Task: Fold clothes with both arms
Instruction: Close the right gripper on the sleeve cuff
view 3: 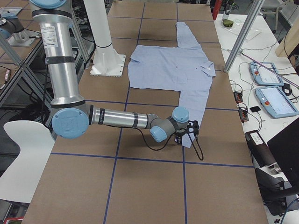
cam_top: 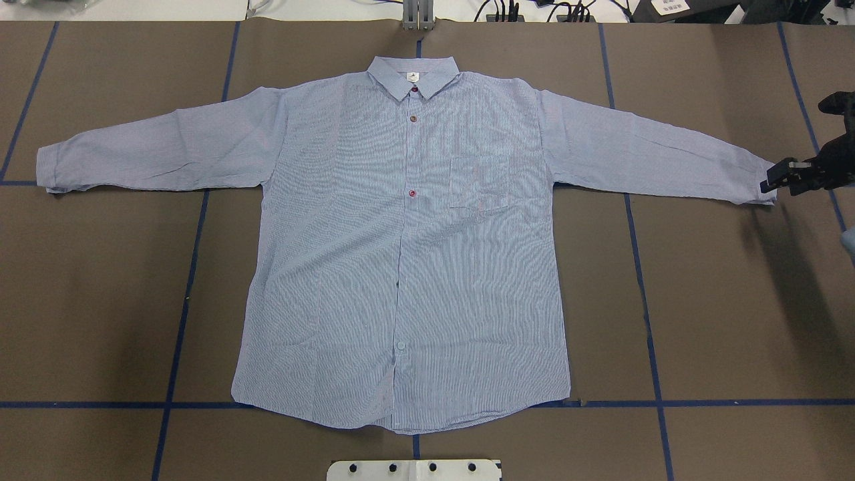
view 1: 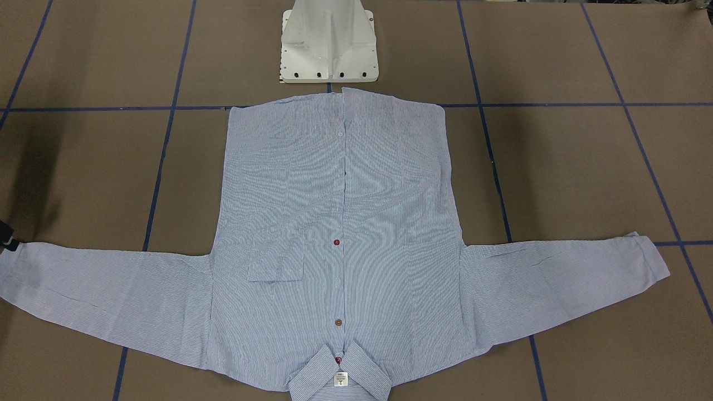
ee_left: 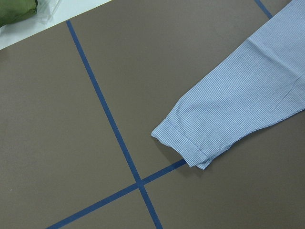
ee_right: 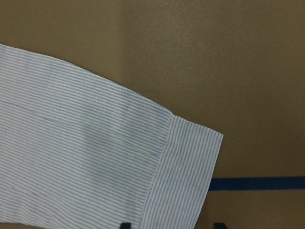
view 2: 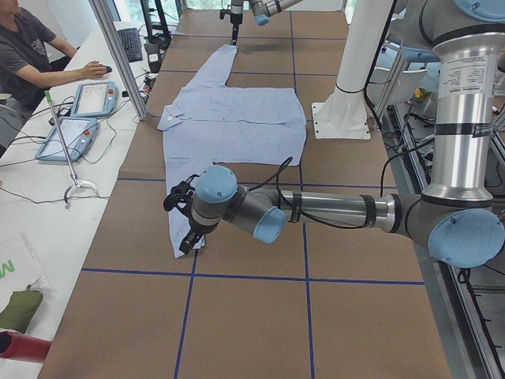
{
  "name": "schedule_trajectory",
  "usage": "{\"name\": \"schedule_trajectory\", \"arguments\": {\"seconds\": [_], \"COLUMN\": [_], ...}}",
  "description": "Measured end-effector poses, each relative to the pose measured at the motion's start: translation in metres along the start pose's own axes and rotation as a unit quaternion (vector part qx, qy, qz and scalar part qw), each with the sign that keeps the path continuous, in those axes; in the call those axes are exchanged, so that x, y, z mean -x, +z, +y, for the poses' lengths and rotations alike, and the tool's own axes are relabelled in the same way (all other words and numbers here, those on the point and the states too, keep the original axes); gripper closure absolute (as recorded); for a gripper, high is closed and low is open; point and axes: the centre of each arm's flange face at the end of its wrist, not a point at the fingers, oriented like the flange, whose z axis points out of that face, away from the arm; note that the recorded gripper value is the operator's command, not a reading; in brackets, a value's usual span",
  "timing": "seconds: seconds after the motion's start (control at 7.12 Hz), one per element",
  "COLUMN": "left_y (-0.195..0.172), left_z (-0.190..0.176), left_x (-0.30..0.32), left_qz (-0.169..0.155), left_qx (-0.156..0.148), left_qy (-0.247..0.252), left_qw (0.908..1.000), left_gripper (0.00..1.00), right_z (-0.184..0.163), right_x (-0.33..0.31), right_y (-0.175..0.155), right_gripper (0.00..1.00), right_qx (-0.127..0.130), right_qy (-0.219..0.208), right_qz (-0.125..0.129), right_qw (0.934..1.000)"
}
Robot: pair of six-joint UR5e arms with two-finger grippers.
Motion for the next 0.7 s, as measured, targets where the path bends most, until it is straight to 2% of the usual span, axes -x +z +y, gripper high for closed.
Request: {"name": "schedule_trajectory", "arguments": {"seconds": [0.7], "left_y": [0.0004], "left_z": [0.0003], "left_x": [-0.0022], "left_qz": [0.014], "left_qx": [0.000], "left_qy": [-0.001], "left_qw": [0.9999], "left_gripper": [0.00], "right_z": [0.0011], "right_x": [-0.0046], "right_y": [0.0104], "right_gripper": [0.34], "right_qx": [0.007], "right_qy": [0.008], "right_qz": [0.006], "right_qw": [0.9999]}}
